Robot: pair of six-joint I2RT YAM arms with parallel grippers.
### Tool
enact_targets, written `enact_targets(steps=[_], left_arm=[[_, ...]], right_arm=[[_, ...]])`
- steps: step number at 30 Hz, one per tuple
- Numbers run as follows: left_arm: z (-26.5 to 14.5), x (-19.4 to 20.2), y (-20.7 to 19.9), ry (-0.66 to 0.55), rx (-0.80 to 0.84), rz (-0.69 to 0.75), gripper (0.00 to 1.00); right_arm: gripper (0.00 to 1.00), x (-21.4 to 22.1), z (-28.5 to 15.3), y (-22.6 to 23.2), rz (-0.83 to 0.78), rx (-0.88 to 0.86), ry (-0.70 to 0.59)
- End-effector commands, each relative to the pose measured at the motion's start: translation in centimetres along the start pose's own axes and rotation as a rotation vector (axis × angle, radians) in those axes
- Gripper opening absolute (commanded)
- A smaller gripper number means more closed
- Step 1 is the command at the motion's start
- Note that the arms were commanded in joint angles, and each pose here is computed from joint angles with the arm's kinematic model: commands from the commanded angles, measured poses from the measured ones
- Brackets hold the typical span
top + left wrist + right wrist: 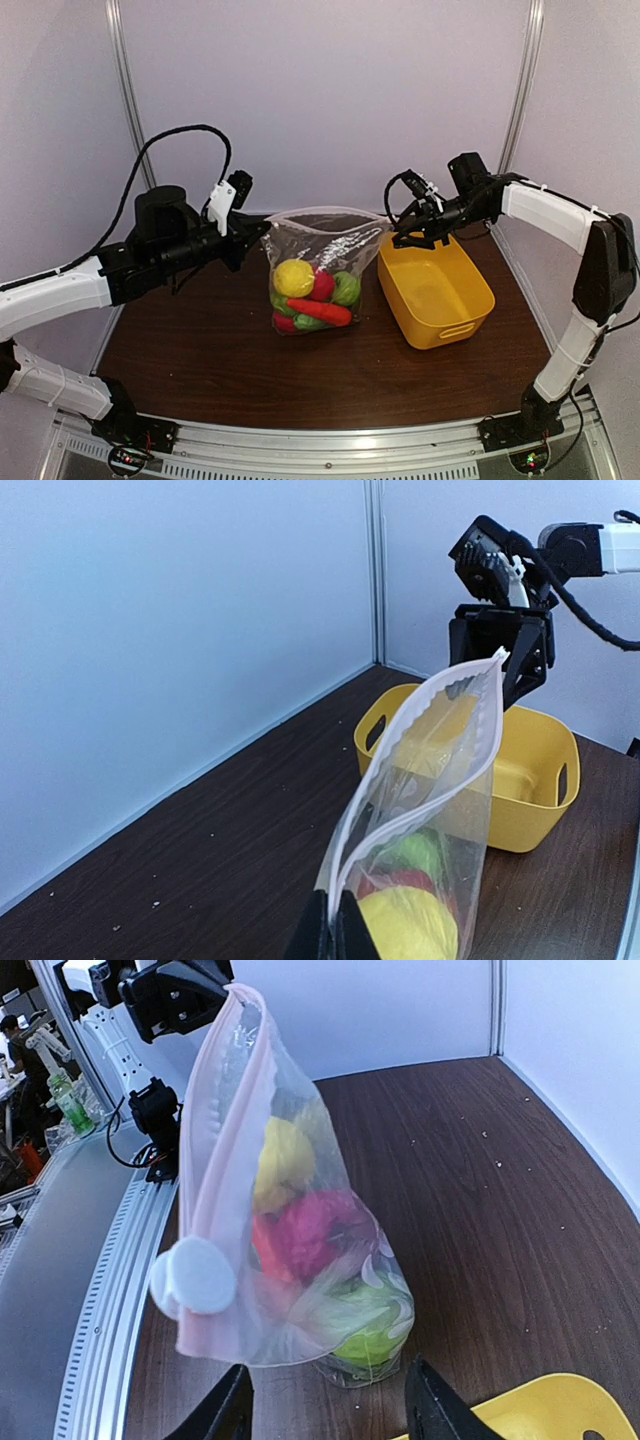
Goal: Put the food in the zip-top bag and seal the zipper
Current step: Hold the zipper food storage bag at the center of the board.
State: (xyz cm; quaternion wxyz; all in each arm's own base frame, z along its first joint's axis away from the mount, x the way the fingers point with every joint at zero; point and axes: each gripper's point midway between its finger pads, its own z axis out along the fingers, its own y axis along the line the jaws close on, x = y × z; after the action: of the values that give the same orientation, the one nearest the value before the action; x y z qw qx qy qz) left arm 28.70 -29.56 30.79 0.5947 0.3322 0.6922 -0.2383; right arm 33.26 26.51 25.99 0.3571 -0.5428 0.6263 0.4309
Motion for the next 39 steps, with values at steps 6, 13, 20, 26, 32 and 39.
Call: enact_targets(steps=[6,13,20,26,32,39], left_arm=[[-0.3,-1.2,0.5,-0.046,-0.017,-0.009,0.01],[-0.2,-1.1,0.6,-0.039,-0.021,-0.017,0.01],[-0.3,-1.1,0.8,-0.040,-0.028,-0.020,0.01],[-0.8,-1.4,1.4,-0.053,-0.048,-0.025,0.01],[-1.2,-4.1,0.3,-0.075,0.028,-0.039,0.53],[-0.1,-10.1,-2.9,-0.079,0.252,-0.101,0.69]], right_arm=[[0.37,-3.4,0.2,-0.8,-0.013,0.062,-0.098],[0.31,-3.6,0.9,1.2,-0.033,0.003,-0.091],[0.04,-4.0,0.7,1.5,-0.029,0.011,-0.095],[0.00,-4.3,0.5,1.4,-0.004,0.040,-0.103],[0.00,-6.5,0.8,3.2,-0.051,0.079,-0.079],[0.00,-10.0,2.7,7.1,-0.121,0.071,-0.006]])
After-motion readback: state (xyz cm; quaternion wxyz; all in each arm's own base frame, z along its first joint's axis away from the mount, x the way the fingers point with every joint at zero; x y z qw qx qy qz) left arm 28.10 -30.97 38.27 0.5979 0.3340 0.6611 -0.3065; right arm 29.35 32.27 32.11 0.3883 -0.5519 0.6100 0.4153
